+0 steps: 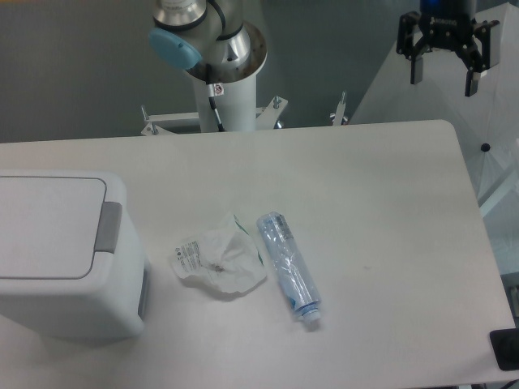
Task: Open the trash can
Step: 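Move the open gripper toward the white trash can, then lower the open gripper beside the grey lid tab of the trash can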
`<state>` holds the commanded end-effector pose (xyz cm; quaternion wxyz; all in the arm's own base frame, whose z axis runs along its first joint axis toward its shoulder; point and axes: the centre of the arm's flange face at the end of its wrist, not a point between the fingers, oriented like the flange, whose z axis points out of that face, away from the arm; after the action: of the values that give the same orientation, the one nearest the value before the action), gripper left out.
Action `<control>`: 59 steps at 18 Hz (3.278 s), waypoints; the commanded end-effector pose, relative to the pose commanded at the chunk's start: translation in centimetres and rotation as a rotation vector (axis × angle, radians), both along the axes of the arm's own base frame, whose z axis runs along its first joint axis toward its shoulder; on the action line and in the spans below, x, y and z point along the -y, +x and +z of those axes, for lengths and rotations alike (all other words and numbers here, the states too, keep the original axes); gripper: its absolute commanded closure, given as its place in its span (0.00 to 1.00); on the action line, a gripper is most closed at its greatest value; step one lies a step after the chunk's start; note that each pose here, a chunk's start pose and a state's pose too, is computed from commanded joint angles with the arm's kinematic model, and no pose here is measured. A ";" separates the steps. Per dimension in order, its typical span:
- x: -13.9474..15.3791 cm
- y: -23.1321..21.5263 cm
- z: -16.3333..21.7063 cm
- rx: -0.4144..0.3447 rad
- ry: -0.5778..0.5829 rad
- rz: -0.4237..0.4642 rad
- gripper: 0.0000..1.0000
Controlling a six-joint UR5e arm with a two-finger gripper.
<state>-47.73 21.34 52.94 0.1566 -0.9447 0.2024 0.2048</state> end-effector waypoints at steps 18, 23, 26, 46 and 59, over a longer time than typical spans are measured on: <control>-12.0 6.9 3.6 0.358 0.355 0.481 0.00; -18.6 10.9 2.3 0.511 0.399 0.584 0.00; -22.3 12.7 1.6 0.563 0.446 0.617 0.00; -31.8 23.4 -4.0 0.790 0.405 0.699 0.00; -33.3 24.0 -5.7 0.796 0.370 0.680 0.00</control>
<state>-23.70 54.65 47.21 0.3094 -0.9181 -0.2279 -0.0967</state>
